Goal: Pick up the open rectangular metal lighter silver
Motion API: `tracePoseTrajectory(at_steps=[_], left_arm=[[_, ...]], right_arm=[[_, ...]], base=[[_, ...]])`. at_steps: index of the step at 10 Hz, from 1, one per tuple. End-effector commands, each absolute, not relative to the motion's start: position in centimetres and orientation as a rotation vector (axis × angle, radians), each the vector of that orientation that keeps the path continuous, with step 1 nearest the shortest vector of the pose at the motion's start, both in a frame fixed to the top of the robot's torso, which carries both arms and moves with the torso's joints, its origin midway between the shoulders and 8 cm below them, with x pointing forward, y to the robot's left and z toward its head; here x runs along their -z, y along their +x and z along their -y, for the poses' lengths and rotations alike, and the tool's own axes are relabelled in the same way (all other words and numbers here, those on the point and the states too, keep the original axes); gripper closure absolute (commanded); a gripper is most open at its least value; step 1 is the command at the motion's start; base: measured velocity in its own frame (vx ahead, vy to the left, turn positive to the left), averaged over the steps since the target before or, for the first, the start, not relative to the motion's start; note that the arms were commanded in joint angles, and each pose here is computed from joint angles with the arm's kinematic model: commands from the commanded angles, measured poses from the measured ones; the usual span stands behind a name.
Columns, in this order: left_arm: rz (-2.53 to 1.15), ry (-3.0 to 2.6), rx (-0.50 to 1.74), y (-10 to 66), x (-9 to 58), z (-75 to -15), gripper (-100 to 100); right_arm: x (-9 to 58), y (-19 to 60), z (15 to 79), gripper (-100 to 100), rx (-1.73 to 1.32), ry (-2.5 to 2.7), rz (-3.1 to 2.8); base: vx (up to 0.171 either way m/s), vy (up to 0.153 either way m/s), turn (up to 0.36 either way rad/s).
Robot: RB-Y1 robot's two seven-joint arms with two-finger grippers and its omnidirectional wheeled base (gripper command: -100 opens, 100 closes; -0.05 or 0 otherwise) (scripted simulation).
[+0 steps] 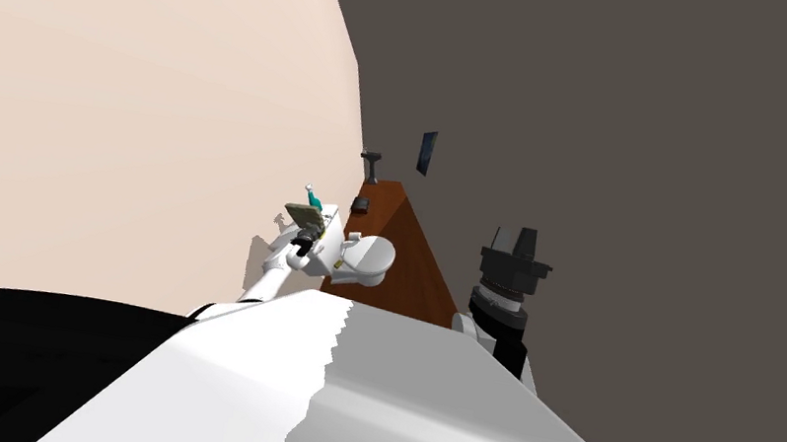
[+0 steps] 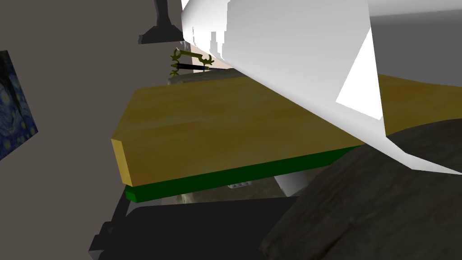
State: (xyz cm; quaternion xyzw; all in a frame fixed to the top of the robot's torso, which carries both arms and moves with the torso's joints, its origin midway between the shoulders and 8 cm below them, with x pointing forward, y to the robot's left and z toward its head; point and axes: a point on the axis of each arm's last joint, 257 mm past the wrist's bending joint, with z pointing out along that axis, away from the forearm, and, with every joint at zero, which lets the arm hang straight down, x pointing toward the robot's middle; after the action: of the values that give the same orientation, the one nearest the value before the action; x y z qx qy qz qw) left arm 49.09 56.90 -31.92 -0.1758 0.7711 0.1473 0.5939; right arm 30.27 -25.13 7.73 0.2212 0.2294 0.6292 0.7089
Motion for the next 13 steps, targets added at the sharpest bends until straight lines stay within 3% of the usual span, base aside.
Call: tracePoseTrajectory(at_steps=[1,11,12,13], left_arm=[[-1.795,-0.396,-0.344,49.6,31.9,-56.4,-100],[-1.797,-0.352,-0.305,53.6,31.8,-53.2,-100],[-1.797,-0.347,-0.307,53.7,31.8,-53.1,100],[-1.797,-0.346,-0.305,53.7,31.8,-53.0,100]], right_arm=[[-7.7,30.3,25.1,0,-1.397,0.491,-0.509],[-7.7,30.3,25.1,0,-1.397,0.491,-0.509],[-7.7,30.3,25.1,0,-1.397,0.491,-0.509],[-7.7,30.3,25.1,0,-1.397,0.491,-0.509]], base=[[0.0,0.009,0.032],[-0.001,0.012,0.051],[0.001,-0.001,-0.016],[-0.001,0.0,0.011]])
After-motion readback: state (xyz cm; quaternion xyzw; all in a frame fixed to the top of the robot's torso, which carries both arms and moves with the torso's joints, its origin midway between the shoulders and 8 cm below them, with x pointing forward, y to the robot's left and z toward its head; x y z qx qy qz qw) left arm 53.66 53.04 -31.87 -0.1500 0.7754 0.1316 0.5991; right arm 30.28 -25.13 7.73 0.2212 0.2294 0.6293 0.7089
